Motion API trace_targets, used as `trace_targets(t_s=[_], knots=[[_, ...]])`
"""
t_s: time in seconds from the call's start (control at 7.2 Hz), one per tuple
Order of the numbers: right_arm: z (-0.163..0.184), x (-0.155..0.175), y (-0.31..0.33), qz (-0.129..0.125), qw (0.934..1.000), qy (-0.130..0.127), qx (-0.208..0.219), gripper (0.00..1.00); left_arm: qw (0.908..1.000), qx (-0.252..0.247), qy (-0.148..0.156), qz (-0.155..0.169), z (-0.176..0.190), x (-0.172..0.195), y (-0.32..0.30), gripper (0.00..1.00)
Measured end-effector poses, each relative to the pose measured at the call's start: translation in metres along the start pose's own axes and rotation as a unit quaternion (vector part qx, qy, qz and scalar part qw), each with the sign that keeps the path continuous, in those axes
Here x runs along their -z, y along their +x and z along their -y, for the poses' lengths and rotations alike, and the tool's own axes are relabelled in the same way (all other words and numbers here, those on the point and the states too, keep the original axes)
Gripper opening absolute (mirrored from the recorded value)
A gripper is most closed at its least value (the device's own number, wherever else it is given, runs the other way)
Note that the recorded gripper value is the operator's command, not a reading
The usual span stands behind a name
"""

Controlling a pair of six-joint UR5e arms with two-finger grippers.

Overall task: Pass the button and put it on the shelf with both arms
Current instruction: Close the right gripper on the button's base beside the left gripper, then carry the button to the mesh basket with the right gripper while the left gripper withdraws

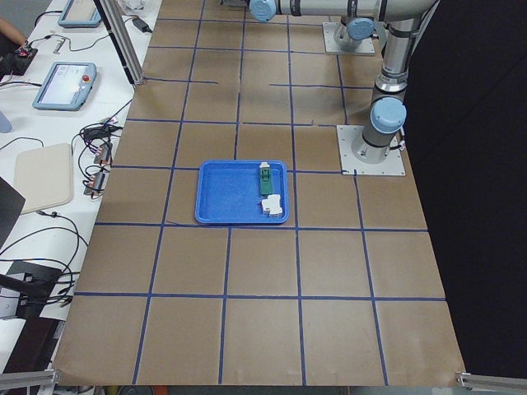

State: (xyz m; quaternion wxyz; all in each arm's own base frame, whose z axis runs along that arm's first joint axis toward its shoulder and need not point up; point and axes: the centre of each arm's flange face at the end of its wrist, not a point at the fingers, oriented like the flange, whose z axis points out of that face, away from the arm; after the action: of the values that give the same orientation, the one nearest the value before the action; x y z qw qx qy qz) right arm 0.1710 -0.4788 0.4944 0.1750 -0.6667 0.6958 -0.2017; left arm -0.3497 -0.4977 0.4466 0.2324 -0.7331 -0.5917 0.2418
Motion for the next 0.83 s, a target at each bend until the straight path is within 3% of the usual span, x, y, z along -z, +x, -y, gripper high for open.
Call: trace_targets(t_s=[0.56, 0.69, 0.83], knots=[[-0.001, 0.003, 0.002, -0.003, 0.9999, -0.011, 0.0, 0.0, 0.9998, 0.015, -0.012, 0.007, -0.006, 0.007, -0.003, 1.0], [-0.008, 0.005, 0.004, -0.005, 0.9995, -0.032, -0.002, 0.0, 0.9979, 0.052, -0.036, 0.016, -0.01, 0.013, -0.003, 1.0], [-0.019, 0.009, 0.006, -0.009, 0.9976, -0.069, -0.005, 0.0, 0.9908, 0.106, -0.077, 0.031, -0.02, 0.02, -0.003, 1.0]])
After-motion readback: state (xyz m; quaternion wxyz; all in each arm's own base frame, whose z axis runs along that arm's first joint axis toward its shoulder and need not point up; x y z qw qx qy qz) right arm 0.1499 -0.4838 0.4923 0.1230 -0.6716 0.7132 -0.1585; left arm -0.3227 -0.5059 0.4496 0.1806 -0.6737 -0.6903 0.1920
